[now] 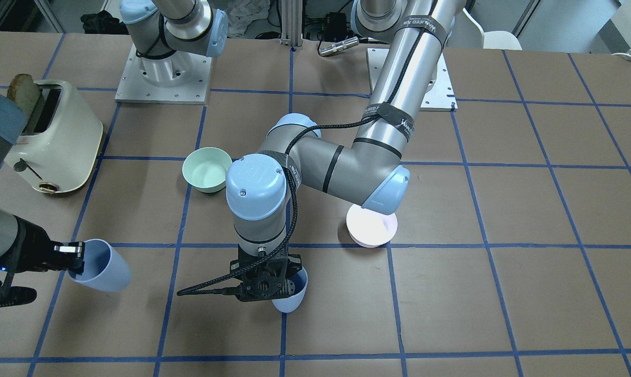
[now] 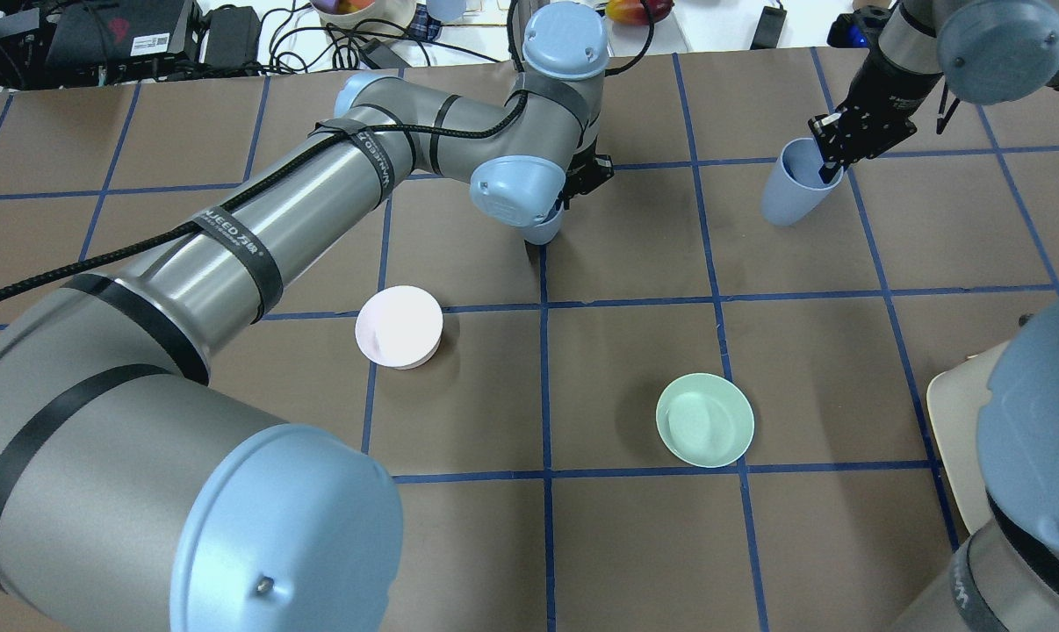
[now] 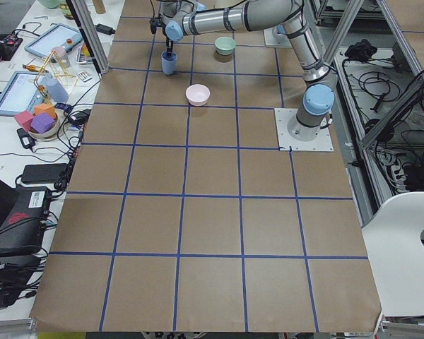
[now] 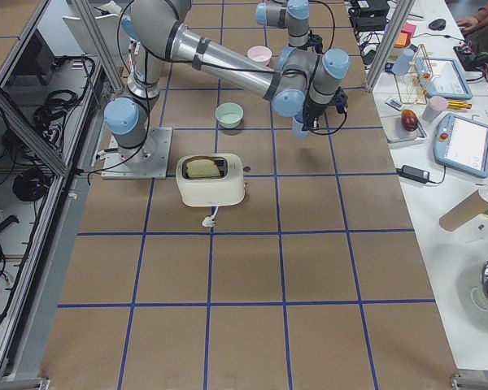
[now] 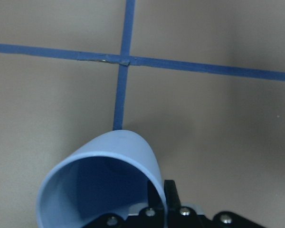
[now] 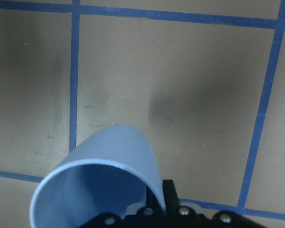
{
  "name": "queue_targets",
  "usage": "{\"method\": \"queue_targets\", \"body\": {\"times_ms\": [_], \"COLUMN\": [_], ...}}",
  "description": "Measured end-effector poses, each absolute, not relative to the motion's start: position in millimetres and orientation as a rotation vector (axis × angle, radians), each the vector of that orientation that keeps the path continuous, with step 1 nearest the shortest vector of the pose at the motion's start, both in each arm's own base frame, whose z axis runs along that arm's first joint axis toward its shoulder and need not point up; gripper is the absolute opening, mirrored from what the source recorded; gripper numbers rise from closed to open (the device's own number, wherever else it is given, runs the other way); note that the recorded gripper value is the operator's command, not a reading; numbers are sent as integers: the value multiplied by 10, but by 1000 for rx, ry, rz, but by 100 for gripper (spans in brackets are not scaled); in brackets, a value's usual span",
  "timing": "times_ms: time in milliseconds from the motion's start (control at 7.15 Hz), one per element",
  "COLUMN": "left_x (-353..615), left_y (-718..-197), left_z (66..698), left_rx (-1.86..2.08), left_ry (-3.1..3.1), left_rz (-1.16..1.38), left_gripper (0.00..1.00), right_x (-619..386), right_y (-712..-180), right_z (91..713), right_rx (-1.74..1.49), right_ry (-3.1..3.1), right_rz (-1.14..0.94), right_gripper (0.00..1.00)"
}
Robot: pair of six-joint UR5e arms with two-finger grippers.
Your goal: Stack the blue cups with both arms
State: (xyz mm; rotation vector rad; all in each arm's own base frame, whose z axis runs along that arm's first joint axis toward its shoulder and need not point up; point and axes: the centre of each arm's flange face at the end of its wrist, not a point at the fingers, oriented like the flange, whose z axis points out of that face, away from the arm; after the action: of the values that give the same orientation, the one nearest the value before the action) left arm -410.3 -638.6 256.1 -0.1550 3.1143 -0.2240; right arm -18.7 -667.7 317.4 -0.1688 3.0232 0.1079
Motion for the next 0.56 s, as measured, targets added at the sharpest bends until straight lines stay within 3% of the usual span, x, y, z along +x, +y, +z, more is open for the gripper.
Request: {"method": "queue_targets", "body": {"times_ms": [559], "left_x": [-4132], "left_y": [-6308], "left_z": [2527], "left_rx": [-141], "left_ry": [3111], "left_rz": [-148], "left_gripper": [0], "right_x": [-185], "right_y": [-6682], "right_z": [3202], "right_rx": [-167], "right_ry": [3025], "right_rz": [101], "right_gripper": [0]}}
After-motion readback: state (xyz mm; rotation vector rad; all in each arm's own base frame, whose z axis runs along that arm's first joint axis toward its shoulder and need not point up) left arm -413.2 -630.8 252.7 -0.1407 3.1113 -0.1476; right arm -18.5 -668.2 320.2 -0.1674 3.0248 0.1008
